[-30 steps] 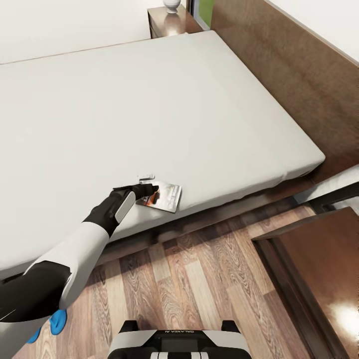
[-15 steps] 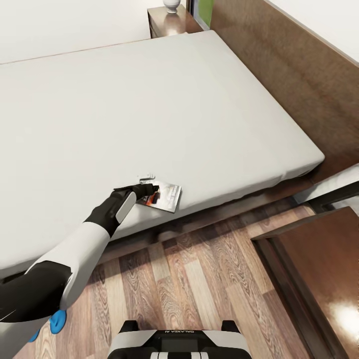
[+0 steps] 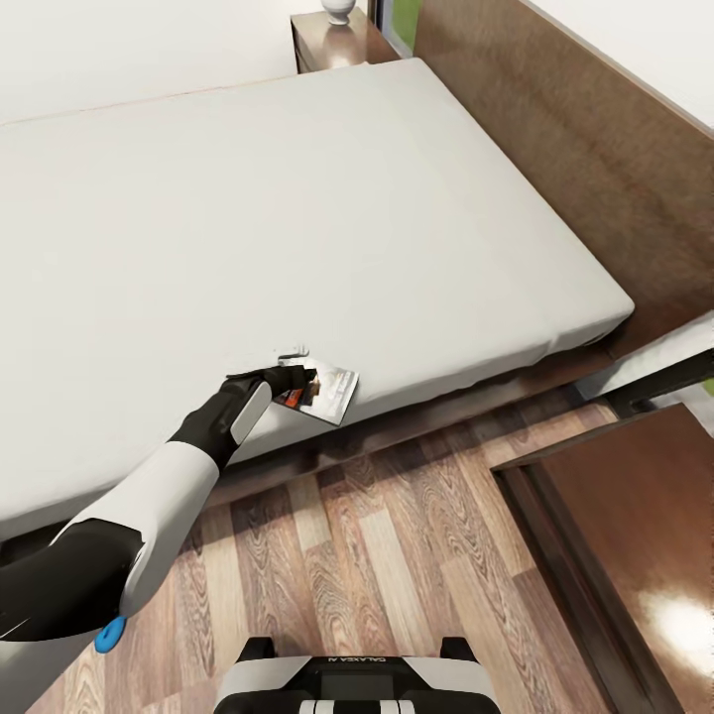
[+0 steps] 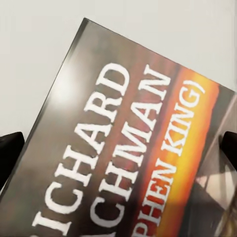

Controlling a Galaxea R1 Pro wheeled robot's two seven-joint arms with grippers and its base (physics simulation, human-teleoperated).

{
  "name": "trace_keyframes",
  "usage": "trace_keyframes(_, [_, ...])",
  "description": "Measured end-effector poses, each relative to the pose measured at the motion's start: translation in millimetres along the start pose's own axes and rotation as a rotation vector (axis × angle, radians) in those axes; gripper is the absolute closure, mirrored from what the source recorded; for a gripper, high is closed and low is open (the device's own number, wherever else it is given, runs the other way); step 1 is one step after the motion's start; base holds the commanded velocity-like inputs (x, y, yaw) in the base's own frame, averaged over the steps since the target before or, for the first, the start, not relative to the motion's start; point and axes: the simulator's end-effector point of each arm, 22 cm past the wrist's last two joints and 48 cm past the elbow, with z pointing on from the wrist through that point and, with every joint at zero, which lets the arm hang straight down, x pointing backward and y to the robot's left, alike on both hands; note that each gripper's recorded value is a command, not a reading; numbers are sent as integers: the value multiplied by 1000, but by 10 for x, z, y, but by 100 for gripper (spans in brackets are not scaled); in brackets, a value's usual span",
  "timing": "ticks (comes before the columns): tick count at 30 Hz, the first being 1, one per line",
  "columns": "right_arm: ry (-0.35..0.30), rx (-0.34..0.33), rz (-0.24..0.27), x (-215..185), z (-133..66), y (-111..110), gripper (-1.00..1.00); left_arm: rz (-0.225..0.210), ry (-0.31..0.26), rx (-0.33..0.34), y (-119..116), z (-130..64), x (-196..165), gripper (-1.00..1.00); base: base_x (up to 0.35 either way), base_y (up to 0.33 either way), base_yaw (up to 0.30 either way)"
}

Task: In the bedroom, move the book from the bed onto either nightstand, and place the two sandals side by side next to the bed.

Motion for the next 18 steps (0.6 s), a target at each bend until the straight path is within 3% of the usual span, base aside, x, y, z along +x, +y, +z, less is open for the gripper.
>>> trace_keyframes(18, [0, 0, -1, 0, 0, 1, -100, 1, -1, 1, -3, 2, 0, -100, -12, -5, 0])
